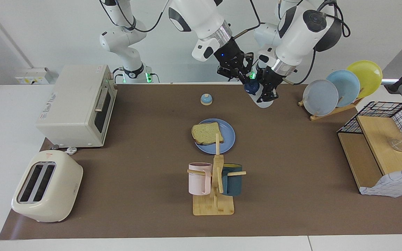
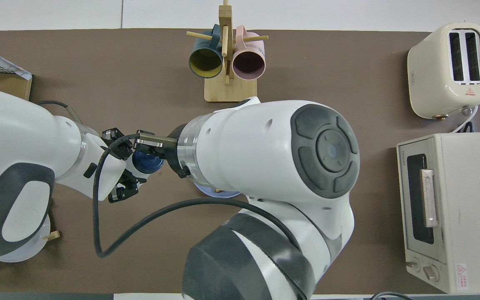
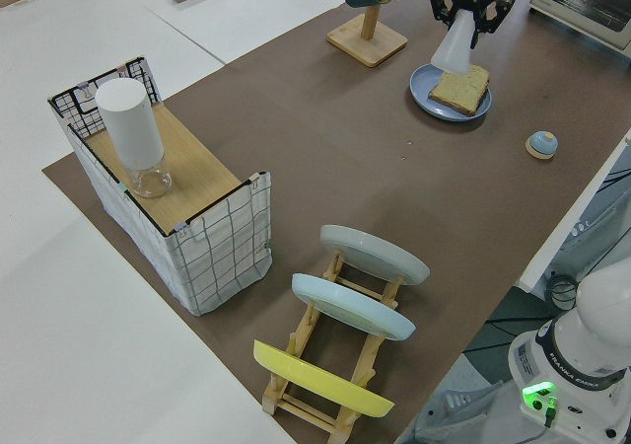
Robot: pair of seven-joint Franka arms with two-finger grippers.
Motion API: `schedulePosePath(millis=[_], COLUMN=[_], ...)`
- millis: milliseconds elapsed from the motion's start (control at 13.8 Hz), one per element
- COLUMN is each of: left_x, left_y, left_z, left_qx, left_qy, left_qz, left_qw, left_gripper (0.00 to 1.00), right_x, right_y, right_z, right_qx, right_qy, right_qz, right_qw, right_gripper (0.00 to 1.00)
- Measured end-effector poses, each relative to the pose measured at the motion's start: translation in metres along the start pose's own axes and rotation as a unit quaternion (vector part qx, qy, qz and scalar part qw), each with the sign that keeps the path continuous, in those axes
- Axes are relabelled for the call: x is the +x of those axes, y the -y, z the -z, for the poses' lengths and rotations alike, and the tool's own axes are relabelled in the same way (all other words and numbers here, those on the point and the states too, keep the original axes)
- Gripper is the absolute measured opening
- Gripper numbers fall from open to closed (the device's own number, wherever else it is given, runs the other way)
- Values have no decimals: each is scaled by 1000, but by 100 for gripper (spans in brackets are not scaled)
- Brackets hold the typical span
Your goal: Put bread on plate and add seasoning
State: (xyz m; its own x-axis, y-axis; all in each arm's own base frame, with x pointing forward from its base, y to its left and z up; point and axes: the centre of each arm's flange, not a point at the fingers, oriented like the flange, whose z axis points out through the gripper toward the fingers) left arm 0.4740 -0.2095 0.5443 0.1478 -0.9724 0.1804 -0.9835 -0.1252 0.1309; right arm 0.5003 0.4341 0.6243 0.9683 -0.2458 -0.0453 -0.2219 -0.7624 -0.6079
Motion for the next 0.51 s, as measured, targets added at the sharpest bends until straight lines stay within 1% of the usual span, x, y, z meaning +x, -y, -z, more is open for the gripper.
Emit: schedulePosePath(millis=[290, 508], left_x=[0, -1], left_y=[1, 3], left_z=[3, 7], left_qx=[3, 10], left_qy=[-3, -9], left_qz=[1, 7], left_qw=[1000, 1000], left_gripper=[42, 42], right_x=[7, 12], right_y=[-4, -4], right_z=[2, 3], right_qx=[17, 38], right_qy=[14, 6], right_qz=[-53, -105], right_qw=[998, 994], right_gripper=[14, 14])
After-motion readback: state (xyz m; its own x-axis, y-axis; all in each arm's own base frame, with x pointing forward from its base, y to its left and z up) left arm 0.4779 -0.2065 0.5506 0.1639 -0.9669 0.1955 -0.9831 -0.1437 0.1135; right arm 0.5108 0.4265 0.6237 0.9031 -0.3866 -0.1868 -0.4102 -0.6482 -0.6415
